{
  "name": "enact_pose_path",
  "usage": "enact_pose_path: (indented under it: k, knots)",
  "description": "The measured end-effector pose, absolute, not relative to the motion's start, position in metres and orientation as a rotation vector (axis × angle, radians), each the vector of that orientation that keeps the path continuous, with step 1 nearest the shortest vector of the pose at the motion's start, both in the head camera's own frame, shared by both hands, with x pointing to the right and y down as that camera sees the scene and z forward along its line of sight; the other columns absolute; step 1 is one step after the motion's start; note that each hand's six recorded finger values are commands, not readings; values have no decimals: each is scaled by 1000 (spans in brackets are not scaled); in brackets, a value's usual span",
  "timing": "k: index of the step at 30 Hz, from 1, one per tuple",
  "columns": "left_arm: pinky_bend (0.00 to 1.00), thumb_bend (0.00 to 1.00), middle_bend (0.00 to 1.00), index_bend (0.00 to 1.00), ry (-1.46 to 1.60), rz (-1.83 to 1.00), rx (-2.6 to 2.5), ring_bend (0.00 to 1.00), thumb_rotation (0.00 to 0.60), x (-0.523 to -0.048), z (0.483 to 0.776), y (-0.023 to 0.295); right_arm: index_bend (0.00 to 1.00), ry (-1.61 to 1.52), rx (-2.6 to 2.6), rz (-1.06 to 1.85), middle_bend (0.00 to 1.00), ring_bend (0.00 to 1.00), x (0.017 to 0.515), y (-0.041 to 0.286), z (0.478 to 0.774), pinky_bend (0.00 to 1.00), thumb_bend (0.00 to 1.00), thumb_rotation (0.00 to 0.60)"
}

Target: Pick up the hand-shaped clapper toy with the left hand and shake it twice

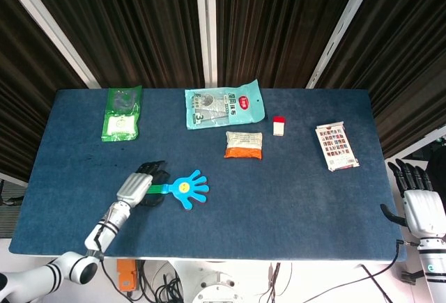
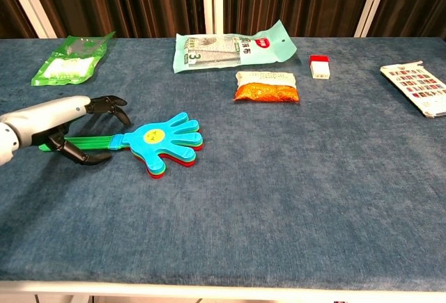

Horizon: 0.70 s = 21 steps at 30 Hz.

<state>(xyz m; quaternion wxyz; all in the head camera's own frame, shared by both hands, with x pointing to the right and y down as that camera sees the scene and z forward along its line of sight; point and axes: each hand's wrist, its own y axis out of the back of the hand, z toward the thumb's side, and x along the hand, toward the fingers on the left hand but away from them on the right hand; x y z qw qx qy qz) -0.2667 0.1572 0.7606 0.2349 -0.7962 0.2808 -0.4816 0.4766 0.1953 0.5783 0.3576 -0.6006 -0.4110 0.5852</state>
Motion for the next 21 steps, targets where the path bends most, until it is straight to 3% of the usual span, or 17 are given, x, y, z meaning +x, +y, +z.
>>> enact_pose_path:
  k: [13,16,18,21]
  knots:
    - [18,435,75,603,801,-1310,-2176,0,600,-263,757,154,0,-1063,-1551,1515,0,0,478,196,580,0,162,600]
    - [186,459,216,638,848,-1290,-2156,68,600,-263,752,150,0,-1062,-1552,1517,0,0,479,196,580,0,163,600]
    - [409,465,416,641,891,-1266,-2136,251,600,-263,748,147,0,-1062,-1553,1517,0,0,478,197,580,0,162,600]
    - [698,460,631,628,953,-1220,-2089,486,600,-265,738,140,0,-1061,-1556,1517,0,0,478,197,581,0,162,600]
